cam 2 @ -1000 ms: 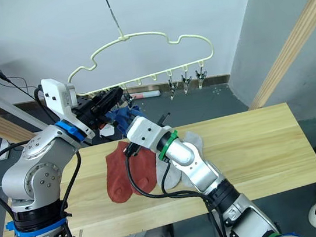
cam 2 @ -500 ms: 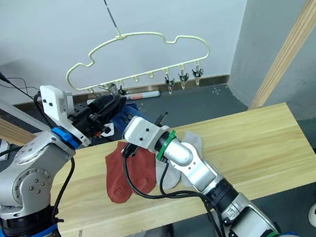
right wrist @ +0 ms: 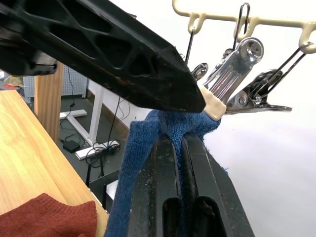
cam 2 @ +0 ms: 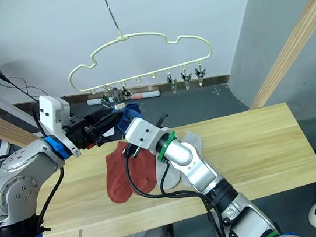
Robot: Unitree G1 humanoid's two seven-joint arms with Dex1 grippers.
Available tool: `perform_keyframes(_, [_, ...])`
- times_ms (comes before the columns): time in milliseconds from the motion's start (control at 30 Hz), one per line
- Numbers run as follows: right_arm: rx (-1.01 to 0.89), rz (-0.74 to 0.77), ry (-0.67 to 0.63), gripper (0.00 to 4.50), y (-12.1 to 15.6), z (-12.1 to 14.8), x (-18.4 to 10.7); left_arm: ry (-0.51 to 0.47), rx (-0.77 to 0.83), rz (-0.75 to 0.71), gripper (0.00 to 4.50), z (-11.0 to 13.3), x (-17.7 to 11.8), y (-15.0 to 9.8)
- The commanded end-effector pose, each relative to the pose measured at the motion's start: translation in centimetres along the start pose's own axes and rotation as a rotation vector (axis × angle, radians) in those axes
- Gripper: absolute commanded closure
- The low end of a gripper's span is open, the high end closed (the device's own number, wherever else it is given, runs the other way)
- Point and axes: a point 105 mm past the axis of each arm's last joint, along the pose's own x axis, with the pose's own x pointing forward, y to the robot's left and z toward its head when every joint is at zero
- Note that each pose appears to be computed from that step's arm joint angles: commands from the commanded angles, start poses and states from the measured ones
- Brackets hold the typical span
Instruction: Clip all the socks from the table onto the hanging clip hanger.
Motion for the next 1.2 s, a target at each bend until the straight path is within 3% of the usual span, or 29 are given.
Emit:
perform_keyframes(33, [0.013,-0.005,-0.045,4.5,-0.2,1.2,0.1,-0.008,0.038,-0.042,2.42,0.9,-1.1,-0.7])
perform_keyframes(433, [0.042,0.004,-0.033,4.5,-0.2,1.0,0.0,0.031,0.076,-0.004,2.42,0.1,-2.5,0.2])
perform_keyframes(533, [0.053,0.008,-0.031,3.84,-0.2,1.0,-0.1,0.038,0.092,0.007,2.39,-0.1,-2.9,0.5])
perform_keyframes(667, [0.049,0.021,-0.015,2.56,-0.2,1.0,-0.5,0.029,0.106,0.021,2.39,0.0,-3.1,0.8])
perform_keyframes(700, [0.045,0.023,-0.01,2.56,-0.4,1.0,-0.8,0.023,0.111,0.03,2.39,0.1,-3.2,0.9])
perform_keyframes(1067, [-0.006,0.082,0.131,2.56,-5.5,0.8,-8.7,-0.041,0.273,0.075,2.39,0.9,-3.4,1.0])
perform_keyframes(1200, [-0.006,0.096,0.163,2.56,-8.3,2.1,-11.9,-0.157,0.346,0.174,2.39,1.8,-2.8,0.9])
